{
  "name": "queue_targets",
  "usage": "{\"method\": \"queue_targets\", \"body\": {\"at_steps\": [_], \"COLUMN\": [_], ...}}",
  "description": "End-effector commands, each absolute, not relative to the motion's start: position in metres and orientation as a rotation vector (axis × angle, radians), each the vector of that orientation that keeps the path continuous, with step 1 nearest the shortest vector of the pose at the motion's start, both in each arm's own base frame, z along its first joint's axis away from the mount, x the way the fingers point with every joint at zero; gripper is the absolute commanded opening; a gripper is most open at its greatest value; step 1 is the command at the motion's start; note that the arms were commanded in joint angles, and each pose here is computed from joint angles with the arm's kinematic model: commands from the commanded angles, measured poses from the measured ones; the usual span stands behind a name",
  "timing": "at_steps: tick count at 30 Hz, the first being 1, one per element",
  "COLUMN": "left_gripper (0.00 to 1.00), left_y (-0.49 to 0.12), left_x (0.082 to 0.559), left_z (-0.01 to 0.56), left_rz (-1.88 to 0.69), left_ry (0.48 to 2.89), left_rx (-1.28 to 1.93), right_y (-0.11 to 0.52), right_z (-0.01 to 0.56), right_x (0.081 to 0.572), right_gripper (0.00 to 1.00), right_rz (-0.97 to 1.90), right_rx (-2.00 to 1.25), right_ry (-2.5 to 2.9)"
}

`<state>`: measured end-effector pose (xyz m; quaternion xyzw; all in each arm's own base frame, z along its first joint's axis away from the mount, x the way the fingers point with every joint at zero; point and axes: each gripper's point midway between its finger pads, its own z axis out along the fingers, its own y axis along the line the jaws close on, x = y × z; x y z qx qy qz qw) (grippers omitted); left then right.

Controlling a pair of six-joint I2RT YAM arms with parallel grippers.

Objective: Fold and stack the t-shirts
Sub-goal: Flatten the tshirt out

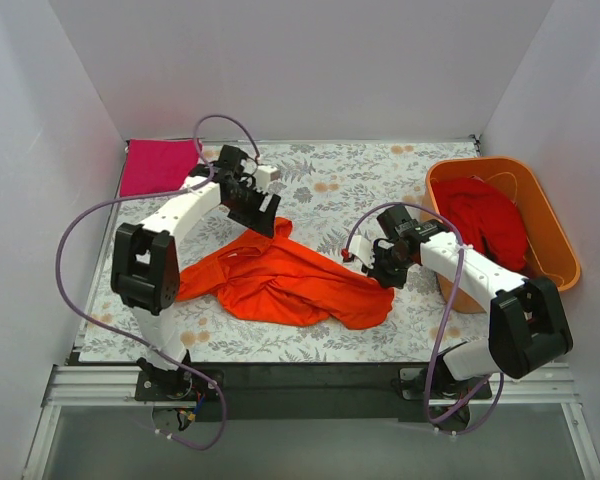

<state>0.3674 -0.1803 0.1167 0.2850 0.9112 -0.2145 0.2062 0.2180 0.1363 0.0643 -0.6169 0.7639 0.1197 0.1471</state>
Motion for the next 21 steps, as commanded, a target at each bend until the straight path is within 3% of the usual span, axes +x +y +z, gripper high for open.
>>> {"method": "queue_targets", "body": {"at_steps": [1,4,6,7,12,17,21], "left_gripper": [0.73,0.7,0.61,0.46,0.03,0.0,0.0], "left_y": [-0.189,-0.193,-0.19,-0.184,-0.166,-0.102,-0.039], "left_x": [0.381,0.383,0.39,0.395,0.437,0.429,0.357], "left_z": [0.111,0.089,0.082,0.082,0.122,0.153,0.139], "left_rz": [-0.486,-0.376,-0.322,-0.27,-0.221,-0.292,-0.264], "left_ry": [2.557,2.605,2.62,2.616,2.509,2.546,2.629], "left_rx": [0.771,0.791,0.768,0.754,0.67,0.642,0.742], "right_y": [0.142,0.141,0.138,0.138,0.131,0.126,0.128], "right_z": [0.071,0.074,0.075,0.078,0.089,0.108,0.095], "right_x": [0.229,0.236,0.241,0.246,0.27,0.278,0.232], "right_gripper": [0.01,0.01,0.01,0.01,0.01,0.01,0.01], "right_rz": [0.347,0.334,0.314,0.304,0.237,0.19,0.261], "right_rx": [-1.724,-1.703,-1.697,-1.69,-1.655,-1.665,-1.823], "right_ry": [2.188,2.195,2.195,2.188,2.175,2.104,2.004]}}
